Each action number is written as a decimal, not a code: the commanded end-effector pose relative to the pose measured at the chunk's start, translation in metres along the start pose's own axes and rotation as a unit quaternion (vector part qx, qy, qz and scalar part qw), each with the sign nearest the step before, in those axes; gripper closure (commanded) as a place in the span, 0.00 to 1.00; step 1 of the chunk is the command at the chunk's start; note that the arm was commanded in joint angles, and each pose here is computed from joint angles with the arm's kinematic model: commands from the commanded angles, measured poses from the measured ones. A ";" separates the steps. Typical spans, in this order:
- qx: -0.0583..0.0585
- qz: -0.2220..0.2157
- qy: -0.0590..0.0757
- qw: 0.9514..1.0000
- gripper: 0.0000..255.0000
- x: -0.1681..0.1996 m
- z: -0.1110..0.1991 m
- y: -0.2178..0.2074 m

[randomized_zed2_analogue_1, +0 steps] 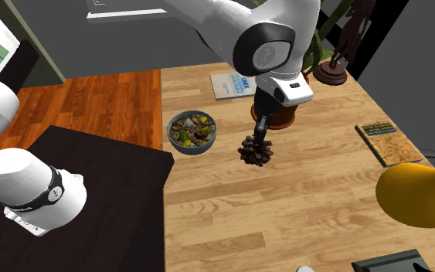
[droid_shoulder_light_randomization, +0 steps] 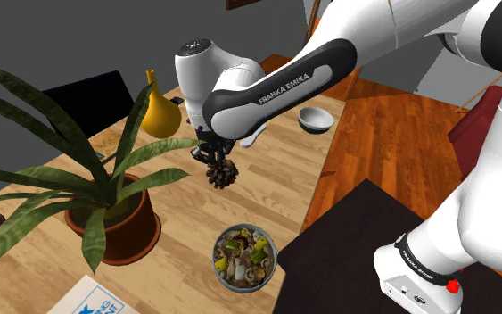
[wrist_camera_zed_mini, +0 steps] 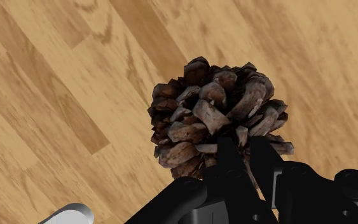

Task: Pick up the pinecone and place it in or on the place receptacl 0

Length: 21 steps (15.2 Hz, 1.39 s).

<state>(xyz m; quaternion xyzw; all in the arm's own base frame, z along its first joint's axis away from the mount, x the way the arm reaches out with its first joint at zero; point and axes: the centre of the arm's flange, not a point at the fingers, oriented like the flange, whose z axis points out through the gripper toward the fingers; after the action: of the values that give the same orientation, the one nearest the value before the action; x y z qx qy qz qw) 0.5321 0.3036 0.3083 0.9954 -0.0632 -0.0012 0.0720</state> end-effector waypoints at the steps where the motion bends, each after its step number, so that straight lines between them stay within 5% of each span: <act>1: 0.000 0.000 0.000 1.000 1.00 0.000 -0.010 0.001; 10: 0.000 0.000 0.000 1.000 1.00 0.001 -0.053 0.008; 21: 0.000 0.000 0.000 1.000 1.00 -0.140 -0.081 -0.012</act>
<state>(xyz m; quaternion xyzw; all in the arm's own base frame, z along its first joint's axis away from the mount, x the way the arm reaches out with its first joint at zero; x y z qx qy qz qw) 0.4104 0.3419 0.3807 0.9954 -0.0626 -0.0013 0.0719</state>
